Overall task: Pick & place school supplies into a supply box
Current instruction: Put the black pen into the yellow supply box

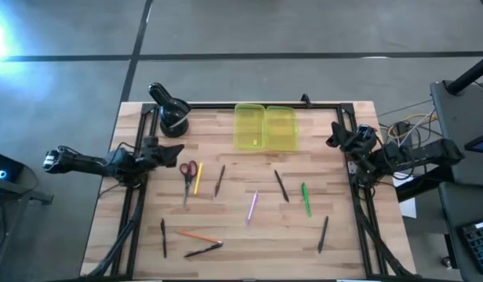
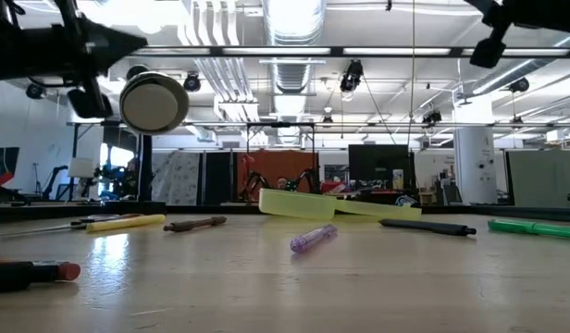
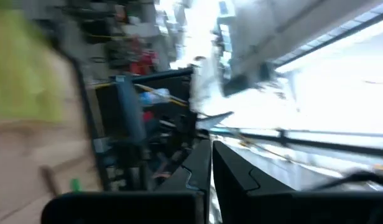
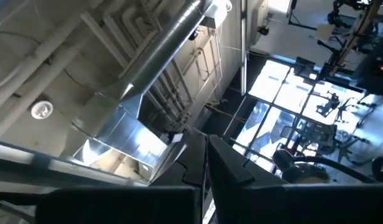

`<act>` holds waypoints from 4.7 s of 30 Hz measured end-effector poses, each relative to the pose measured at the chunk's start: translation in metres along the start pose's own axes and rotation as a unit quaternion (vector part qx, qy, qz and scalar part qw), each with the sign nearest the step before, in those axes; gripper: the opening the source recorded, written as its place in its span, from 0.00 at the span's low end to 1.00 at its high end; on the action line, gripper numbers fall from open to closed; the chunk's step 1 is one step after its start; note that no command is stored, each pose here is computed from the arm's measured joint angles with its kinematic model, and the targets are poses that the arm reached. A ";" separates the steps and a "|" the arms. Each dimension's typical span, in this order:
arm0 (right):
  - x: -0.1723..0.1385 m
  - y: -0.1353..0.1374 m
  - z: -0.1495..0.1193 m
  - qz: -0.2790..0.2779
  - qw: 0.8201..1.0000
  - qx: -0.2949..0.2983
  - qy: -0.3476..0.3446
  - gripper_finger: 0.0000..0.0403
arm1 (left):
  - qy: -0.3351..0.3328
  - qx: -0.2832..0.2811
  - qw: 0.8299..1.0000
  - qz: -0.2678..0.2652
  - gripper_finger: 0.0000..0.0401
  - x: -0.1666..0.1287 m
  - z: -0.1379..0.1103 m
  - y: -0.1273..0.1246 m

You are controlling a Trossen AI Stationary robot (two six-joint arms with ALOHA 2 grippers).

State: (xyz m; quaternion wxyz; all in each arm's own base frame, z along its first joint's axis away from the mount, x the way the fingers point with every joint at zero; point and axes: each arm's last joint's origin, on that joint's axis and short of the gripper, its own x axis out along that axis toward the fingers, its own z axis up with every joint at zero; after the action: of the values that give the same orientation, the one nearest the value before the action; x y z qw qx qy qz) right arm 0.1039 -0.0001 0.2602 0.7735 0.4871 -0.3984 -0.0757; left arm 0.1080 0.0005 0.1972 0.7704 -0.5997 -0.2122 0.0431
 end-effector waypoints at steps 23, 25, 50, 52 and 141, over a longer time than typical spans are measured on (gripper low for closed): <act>0.063 0.087 0.020 -0.036 0.972 -0.230 -0.020 0.02 | 0.015 0.326 0.944 0.053 0.00 0.047 0.044 -0.192; 0.067 0.090 0.021 -0.073 0.964 -0.254 0.008 0.02 | 0.034 0.351 0.932 0.083 0.00 0.055 0.044 -0.202; 0.101 0.116 -0.002 -0.336 0.815 -0.291 0.372 0.11 | 0.150 0.432 0.812 0.363 0.00 0.092 -0.019 -0.176; 0.103 0.113 -0.010 -0.358 0.796 -0.286 0.395 0.14 | 0.161 0.435 0.801 0.379 0.00 0.088 -0.025 -0.175; 0.070 -0.155 -0.170 -0.633 0.459 -0.197 0.592 0.39 | 0.302 0.325 0.666 0.600 0.33 0.072 -0.066 -0.125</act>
State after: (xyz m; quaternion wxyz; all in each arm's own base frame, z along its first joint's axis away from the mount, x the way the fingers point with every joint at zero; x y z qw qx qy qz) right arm 0.3101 0.0029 0.1365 0.6389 0.3683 0.5978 -0.3143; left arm 0.1750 -0.0704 0.3223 0.7460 -0.2894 0.4652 0.3787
